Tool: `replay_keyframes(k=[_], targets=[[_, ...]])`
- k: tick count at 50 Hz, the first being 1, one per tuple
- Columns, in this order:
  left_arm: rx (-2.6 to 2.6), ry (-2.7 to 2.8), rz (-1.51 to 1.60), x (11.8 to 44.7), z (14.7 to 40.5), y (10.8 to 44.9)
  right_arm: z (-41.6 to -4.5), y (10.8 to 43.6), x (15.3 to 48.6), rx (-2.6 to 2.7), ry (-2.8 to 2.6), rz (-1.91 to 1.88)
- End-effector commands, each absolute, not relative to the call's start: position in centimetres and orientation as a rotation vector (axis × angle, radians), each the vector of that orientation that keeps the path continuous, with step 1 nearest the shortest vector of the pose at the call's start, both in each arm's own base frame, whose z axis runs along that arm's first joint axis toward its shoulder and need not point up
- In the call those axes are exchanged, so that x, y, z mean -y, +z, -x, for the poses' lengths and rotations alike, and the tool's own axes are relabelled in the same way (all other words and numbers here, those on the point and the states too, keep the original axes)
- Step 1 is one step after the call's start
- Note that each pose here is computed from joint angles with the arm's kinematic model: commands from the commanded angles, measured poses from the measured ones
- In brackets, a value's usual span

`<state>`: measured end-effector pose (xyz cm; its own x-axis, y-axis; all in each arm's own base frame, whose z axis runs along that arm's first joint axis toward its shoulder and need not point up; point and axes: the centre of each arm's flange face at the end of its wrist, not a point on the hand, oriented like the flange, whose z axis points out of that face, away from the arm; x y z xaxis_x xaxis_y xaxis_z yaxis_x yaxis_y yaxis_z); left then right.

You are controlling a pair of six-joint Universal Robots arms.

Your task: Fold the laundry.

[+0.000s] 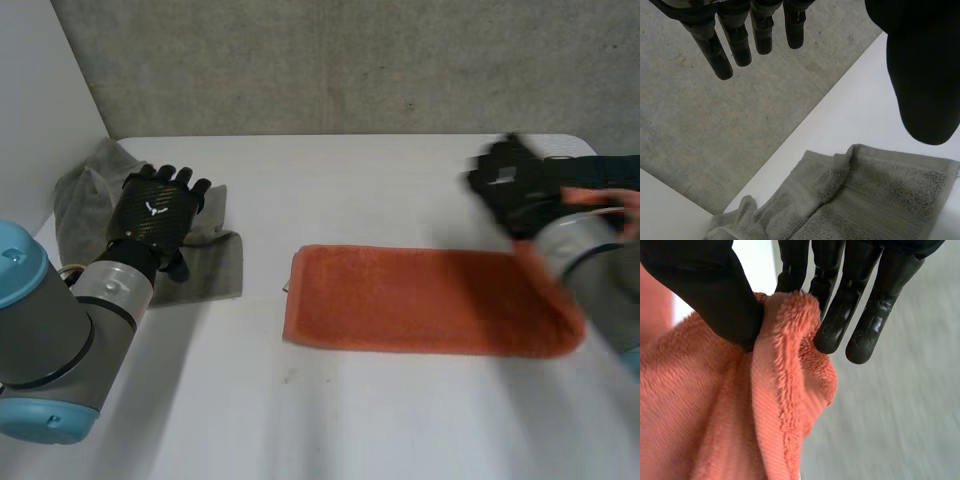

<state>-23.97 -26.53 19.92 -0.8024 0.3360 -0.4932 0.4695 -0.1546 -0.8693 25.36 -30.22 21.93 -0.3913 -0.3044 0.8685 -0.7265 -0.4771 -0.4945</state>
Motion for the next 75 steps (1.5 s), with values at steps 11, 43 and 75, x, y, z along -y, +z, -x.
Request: replay_keyframes(k=[11, 43, 75], targets=[[-1.983, -2.115, -0.965, 26.3, 24.4, 19.7, -38.0, 12.3, 18.9, 1.295, 1.976, -2.148], [-2.307, -2.266, -1.453, 19.0, 39.8, 15.1, -20.6, 15.2, 25.4, 2.520, 1.757, -0.896], [-2.215, -2.198, -0.886, 27.6, 37.3, 15.3, -20.8, 13.6, 25.4, 2.435, 1.704, -1.049]])
